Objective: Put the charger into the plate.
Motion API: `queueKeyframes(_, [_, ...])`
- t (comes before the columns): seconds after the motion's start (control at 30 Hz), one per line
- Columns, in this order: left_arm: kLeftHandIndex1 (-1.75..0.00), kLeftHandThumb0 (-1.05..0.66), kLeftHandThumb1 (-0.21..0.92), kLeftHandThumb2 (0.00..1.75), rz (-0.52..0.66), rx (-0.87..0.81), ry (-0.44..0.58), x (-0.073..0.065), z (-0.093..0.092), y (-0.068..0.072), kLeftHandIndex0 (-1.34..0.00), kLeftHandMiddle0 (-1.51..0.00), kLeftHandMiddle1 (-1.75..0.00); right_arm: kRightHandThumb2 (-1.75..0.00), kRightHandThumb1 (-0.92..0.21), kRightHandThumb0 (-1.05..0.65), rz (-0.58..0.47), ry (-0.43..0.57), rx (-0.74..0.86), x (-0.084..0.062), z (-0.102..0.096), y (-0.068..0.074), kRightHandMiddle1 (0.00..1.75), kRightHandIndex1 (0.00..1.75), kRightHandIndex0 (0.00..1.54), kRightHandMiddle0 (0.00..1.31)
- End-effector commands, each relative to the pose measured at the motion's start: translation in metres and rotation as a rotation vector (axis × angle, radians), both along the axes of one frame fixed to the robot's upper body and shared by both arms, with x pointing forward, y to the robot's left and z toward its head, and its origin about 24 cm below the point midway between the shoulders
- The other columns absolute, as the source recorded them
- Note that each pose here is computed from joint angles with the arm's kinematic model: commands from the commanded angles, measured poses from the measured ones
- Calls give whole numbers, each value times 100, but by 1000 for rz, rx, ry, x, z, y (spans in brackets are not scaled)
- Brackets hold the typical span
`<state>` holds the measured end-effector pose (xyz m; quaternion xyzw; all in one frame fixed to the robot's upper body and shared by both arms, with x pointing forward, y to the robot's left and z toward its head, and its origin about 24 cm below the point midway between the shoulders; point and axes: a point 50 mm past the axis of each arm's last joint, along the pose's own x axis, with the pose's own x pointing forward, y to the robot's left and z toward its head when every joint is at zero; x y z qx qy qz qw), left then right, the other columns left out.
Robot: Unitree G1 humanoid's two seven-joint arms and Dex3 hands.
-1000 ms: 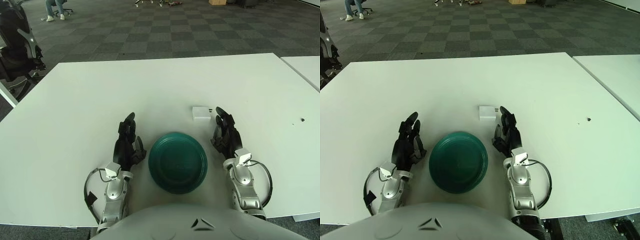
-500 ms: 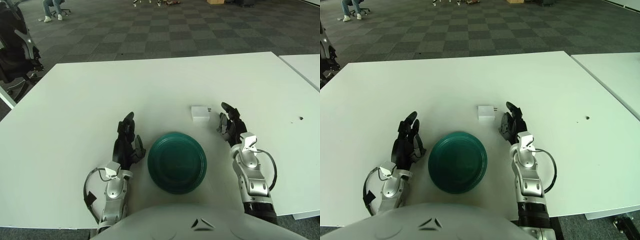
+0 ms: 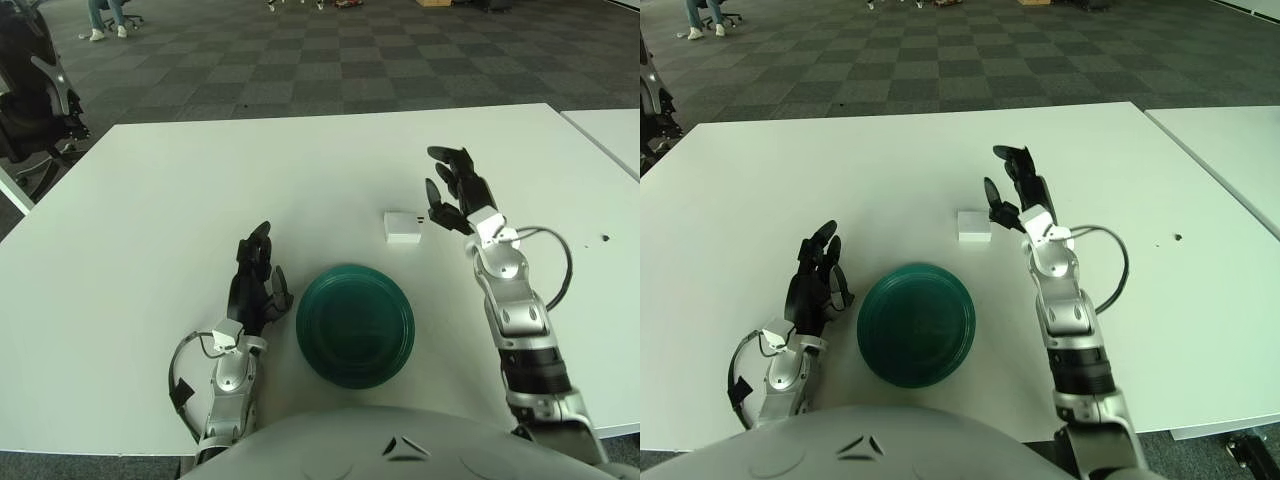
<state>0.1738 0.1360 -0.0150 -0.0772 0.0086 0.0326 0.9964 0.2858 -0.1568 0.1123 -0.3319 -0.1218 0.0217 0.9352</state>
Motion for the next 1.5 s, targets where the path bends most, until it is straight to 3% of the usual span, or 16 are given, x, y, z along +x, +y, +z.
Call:
queueKeyframes(0.0, [-71, -89, 92, 96, 1, -15, 132, -16, -23, -4, 0, -19, 0, -65, -92, -78, 44, -80, -260, 4, 7, 15, 76, 4, 33, 0])
queueKeyframes(0.1, [-69, -88, 92, 96, -9, 4, 126, -16, -22, -5, 0, -17, 0, -63, -92, -79, 97, -74, -538, 10, 6, 29, 67, 2, 29, 0])
queueKeyframes(0.17, [-68, -88, 92, 96, -12, 11, 123, -17, -22, -5, 0, -17, 0, -63, -92, -80, 130, -61, -643, 13, 2, 36, 63, 1, 27, 0])
queueKeyframes(0.47, [-65, -86, 92, 97, -22, 37, 106, -19, -19, -4, 0, -15, 0, -68, -92, -82, 249, -62, -938, 16, 1, 56, 45, 0, 19, 0])
queueKeyframes(0.83, [-59, -87, 92, 99, -31, 81, 88, -21, -14, -5, 0, -13, 0, -77, -92, -82, 364, 12, -1075, 14, -7, 71, 37, 1, 20, 0])
queueKeyframes(1.0, [-59, -88, 92, 100, -28, 99, 88, -22, -13, -5, 0, -13, 0, -76, -92, -81, 402, 91, -1120, 20, -31, 66, 36, 1, 20, 0])
queueKeyframes(1.47, [-70, -87, 92, 100, -15, 41, 119, -20, -19, -4, 0, -18, -2, -79, -92, -84, 464, 215, -1122, 19, -50, 58, 20, 0, 16, 0])
